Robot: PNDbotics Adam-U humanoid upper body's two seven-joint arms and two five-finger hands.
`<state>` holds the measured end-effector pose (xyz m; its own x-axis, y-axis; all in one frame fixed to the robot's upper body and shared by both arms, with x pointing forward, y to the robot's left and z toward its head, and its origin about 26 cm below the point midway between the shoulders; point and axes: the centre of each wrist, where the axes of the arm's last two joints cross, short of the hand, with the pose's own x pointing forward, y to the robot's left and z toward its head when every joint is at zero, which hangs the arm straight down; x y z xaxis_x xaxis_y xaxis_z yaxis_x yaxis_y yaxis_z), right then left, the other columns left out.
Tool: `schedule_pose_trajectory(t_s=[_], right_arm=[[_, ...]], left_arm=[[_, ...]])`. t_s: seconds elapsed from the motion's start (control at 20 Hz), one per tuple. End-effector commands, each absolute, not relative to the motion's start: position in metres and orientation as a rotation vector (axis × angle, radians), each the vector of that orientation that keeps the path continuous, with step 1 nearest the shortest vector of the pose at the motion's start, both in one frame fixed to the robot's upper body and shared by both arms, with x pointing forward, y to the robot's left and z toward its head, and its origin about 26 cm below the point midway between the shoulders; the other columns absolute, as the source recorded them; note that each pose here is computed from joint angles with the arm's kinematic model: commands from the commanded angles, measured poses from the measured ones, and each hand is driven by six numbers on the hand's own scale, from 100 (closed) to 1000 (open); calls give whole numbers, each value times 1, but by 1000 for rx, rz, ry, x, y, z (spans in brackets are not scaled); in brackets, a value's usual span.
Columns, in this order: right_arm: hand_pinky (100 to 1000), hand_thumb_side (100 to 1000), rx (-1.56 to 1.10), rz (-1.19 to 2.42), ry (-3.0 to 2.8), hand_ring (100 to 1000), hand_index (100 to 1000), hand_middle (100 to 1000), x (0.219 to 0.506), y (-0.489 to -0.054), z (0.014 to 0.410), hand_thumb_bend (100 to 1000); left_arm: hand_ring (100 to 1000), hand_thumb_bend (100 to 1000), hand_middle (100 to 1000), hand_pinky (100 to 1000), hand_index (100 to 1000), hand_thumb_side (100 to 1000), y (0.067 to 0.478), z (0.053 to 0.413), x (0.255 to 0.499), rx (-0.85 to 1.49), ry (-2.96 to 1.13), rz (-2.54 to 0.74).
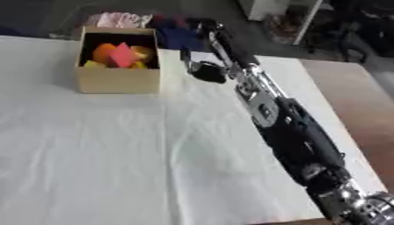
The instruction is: Pick up objects on the table and place them in the box.
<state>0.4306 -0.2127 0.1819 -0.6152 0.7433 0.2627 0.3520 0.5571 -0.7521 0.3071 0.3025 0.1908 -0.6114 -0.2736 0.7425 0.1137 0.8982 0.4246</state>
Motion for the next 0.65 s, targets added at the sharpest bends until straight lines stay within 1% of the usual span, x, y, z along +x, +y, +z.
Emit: schedule_pose_trajectory(t_s=[0.05, 0.4, 0.65], right_arm=[[685, 514, -818, 781, -2317, 638, 887, 706, 415, -208, 189, 100], [681, 539, -630, 598, -2341, 625, 866, 686, 370, -202, 158, 100], [674, 552, -523, 492, -2312, 614, 844, 670, 340, -202, 147, 100]], left_arm=[[597, 100, 648, 799, 780, 610, 305, 197, 306, 136, -2183, -544], [591, 100, 640, 794, 775, 615, 304, 192, 306, 123, -2179, -509], [588, 100, 636, 792, 772, 625, 304, 185, 306, 113, -2165, -477]])
